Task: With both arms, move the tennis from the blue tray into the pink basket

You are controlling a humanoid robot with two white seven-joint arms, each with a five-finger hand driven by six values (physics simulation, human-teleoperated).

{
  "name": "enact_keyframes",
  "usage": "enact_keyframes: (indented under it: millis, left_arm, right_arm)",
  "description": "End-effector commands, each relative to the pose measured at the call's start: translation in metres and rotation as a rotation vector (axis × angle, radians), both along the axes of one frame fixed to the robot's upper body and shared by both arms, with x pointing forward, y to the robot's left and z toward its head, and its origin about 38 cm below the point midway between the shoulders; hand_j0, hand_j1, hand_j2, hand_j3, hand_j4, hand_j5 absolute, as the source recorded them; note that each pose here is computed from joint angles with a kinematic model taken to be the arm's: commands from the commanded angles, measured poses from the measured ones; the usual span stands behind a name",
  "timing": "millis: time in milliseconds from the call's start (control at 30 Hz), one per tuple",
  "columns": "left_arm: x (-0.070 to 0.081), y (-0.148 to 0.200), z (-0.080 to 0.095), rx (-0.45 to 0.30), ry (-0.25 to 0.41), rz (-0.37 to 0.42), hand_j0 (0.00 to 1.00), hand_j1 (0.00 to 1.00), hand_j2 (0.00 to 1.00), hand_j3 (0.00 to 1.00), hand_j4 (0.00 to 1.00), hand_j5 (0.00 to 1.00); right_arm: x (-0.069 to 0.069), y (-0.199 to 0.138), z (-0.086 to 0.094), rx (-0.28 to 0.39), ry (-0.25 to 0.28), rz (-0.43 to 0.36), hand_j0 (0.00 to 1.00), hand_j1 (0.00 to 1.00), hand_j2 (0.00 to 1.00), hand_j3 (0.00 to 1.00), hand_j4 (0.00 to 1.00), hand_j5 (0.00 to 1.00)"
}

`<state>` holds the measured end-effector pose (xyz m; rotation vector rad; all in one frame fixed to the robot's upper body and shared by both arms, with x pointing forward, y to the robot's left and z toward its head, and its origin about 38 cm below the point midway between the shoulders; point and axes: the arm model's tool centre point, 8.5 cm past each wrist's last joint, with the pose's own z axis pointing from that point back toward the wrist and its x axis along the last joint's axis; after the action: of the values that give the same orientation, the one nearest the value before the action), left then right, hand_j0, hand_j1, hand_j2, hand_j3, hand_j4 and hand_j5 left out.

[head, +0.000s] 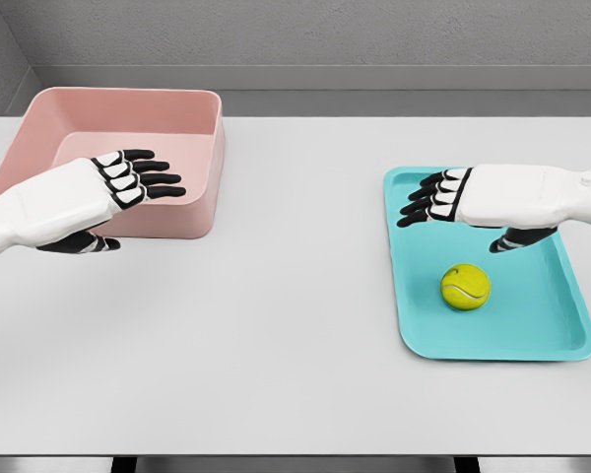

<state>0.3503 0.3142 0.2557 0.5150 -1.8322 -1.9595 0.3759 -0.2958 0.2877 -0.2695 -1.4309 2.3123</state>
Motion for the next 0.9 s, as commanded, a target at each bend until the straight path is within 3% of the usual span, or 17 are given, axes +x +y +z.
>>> enact_keyframes:
  millis: [0, 100, 167, 267, 433, 700, 867]
  left_arm:
    - [0.0, 0.0, 0.001, -0.004, 0.002, 0.001, 1.0, 1.0, 1.0, 1.0, 1.0, 1.0]
    - [0.0, 0.001, 0.001, -0.001, 0.001, 0.001, 1.0, 1.0, 1.0, 1.0, 1.0, 1.0]
    - [0.0, 0.0, -0.001, 0.0, 0.007, -0.001, 1.0, 1.0, 1.0, 1.0, 1.0, 1.0]
    - [-0.001, 0.0, -0.002, 0.001, 0.008, -0.002, 1.0, 1.0, 1.0, 1.0, 1.0, 1.0]
    - [-0.001, 0.0, -0.005, 0.01, 0.013, -0.003, 1.0, 1.0, 1.0, 1.0, 1.0, 1.0]
    - [-0.001, 0.0, -0.005, 0.01, 0.014, -0.002, 1.0, 1.0, 1.0, 1.0, 1.0, 1.0]
    - [-0.001, 0.0, -0.006, 0.01, 0.015, -0.001, 1.0, 1.0, 1.0, 1.0, 1.0, 1.0]
  right_arm:
    - [0.0, -0.001, 0.0, 0.001, 0.001, -0.004, 1.0, 1.0, 1.0, 1.0, 1.0, 1.0]
    - [0.0, 0.0, -0.001, 0.002, 0.006, -0.003, 1.0, 1.0, 1.0, 1.0, 1.0, 1.0]
    - [0.001, 0.003, -0.017, 0.007, 0.043, -0.005, 1.0, 1.0, 1.0, 1.0, 1.0, 1.0]
    - [0.006, -0.008, -0.033, -0.041, 0.054, -0.04, 1.0, 1.0, 1.0, 1.0, 1.0, 1.0]
    - [0.01, -0.02, -0.047, -0.072, 0.078, -0.081, 1.0, 1.0, 1.0, 1.0, 1.0, 1.0]
    - [0.001, -0.018, -0.066, -0.087, 0.132, -0.07, 1.0, 1.0, 1.0, 1.0, 1.0, 1.0]
    - [0.001, -0.017, -0.078, -0.144, 0.12, -0.06, 1.0, 1.0, 1.0, 1.0, 1.0, 1.0]
